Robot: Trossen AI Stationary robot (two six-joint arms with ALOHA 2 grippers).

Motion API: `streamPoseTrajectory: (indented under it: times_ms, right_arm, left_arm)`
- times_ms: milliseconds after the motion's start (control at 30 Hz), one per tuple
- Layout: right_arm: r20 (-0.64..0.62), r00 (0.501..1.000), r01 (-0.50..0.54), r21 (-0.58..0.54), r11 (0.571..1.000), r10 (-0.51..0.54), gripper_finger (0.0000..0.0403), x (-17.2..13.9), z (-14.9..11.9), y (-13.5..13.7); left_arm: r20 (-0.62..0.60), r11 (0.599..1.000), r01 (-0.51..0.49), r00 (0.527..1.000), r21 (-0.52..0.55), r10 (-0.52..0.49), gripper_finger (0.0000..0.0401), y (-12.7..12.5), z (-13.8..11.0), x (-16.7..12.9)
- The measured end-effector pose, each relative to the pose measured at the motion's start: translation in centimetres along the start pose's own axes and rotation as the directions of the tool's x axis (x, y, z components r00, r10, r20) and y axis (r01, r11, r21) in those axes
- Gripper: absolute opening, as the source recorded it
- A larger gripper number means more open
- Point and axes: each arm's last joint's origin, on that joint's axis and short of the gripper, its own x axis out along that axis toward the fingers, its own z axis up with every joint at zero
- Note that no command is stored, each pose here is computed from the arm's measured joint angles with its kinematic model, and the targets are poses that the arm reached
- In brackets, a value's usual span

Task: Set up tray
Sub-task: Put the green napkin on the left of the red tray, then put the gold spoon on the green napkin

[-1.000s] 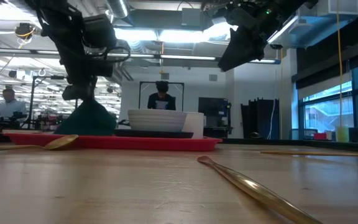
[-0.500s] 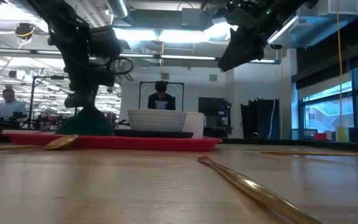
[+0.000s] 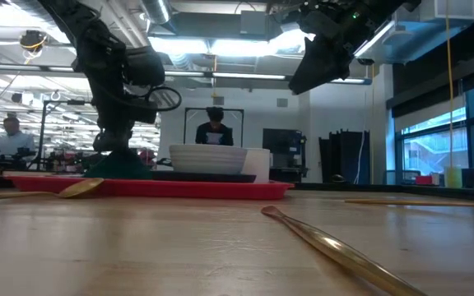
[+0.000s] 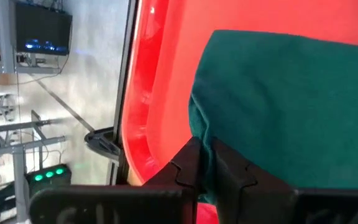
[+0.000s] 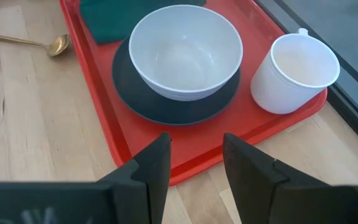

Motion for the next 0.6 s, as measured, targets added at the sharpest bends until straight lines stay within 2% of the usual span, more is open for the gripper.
streamPoseTrajectory:
  times_ms: [433,500,600]
  right_arm:
    - [0.000,1.000,0.000,0.002,1.000,0.000,0.0147,0.00,0.00,0.00]
    - [0.000,1.000,0.000,0.002,1.000,0.000,0.0147,0.00,0.00,0.00]
    - [0.000,1.000,0.000,0.002,1.000,0.000,0.0147,0.00,0.00,0.00]
  left_arm:
    - [0.002,0.998,-0.060,0.998,0.001,0.060,0.0106,0.39,0.18,0.08]
    - [-0.002,0.996,-0.092,0.996,0.017,0.092,0.0115,0.51,0.24,0.07]
    - [-0.036,0.977,-0.208,0.977,0.057,0.210,0.0124,0.74,0.30,-0.13]
